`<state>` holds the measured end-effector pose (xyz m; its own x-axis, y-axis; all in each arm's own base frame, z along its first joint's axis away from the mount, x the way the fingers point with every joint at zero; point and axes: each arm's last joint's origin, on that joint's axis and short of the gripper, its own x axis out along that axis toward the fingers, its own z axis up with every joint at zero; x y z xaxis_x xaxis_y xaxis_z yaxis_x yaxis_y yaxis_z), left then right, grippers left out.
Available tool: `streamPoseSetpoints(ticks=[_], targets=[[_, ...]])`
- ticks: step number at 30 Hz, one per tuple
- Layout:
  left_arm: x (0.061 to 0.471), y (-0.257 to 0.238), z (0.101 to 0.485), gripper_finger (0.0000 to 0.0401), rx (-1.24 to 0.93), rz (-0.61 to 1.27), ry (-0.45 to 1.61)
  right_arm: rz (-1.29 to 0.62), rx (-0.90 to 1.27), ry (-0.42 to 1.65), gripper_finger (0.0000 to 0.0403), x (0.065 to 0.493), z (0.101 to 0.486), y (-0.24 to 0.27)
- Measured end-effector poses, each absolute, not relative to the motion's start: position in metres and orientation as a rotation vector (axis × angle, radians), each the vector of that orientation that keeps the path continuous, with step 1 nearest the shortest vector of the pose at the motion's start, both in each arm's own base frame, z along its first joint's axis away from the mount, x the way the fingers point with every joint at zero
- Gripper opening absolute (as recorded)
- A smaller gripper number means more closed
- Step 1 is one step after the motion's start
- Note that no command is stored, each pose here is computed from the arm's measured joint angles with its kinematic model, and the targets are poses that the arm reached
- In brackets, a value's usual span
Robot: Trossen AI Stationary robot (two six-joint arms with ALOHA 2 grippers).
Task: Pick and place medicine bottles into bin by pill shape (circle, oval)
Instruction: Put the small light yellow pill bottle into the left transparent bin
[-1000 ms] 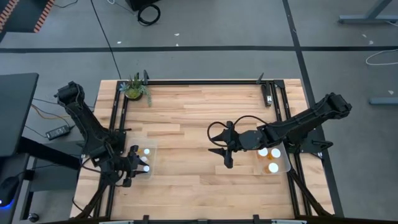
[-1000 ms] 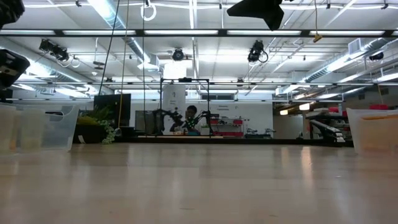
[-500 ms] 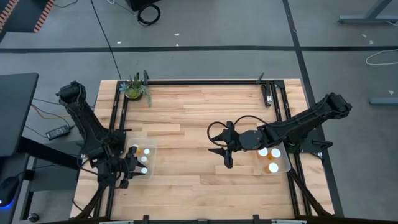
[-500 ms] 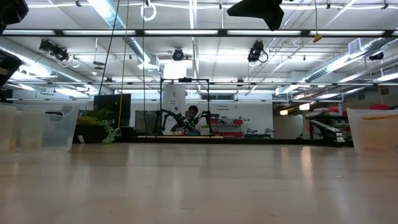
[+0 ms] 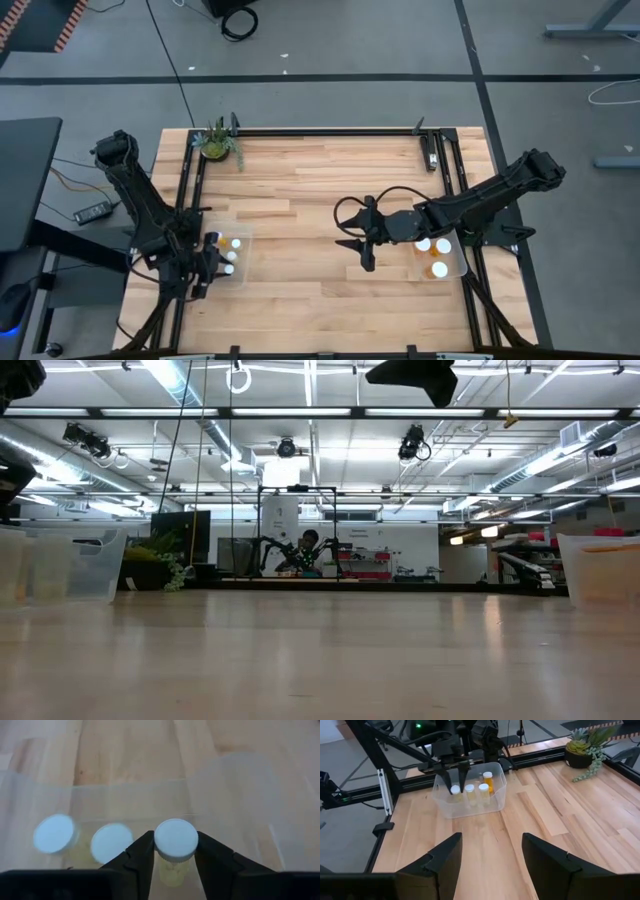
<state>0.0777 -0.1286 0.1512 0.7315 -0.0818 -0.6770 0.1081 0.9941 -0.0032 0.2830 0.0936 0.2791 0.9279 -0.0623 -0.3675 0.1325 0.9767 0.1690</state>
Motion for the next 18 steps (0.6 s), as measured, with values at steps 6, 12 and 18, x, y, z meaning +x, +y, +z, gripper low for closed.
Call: streamPoseSetpoints(ticks=[6, 12, 18], targets=[[0.0761, -0.1244, 0.1489, 0.0136, 0.028, -0.061, 0.769, -0.100, 0.192, 0.369, 0.0214, 0.2831, 0.2792, 0.0936], [0.0756, -0.1233, 0.1483, 0.0151, 0.028, -0.050, 0.776, -0.100, 0.190, 0.369, 0.0214, 0.2830, 0.2792, 0.0937], [0.0753, -0.1235, 0.1480, 0.0139, 0.020, -0.056, 0.789, -0.098, 0.180, 0.369, 0.0214, 0.2831, 0.2792, 0.0936]])
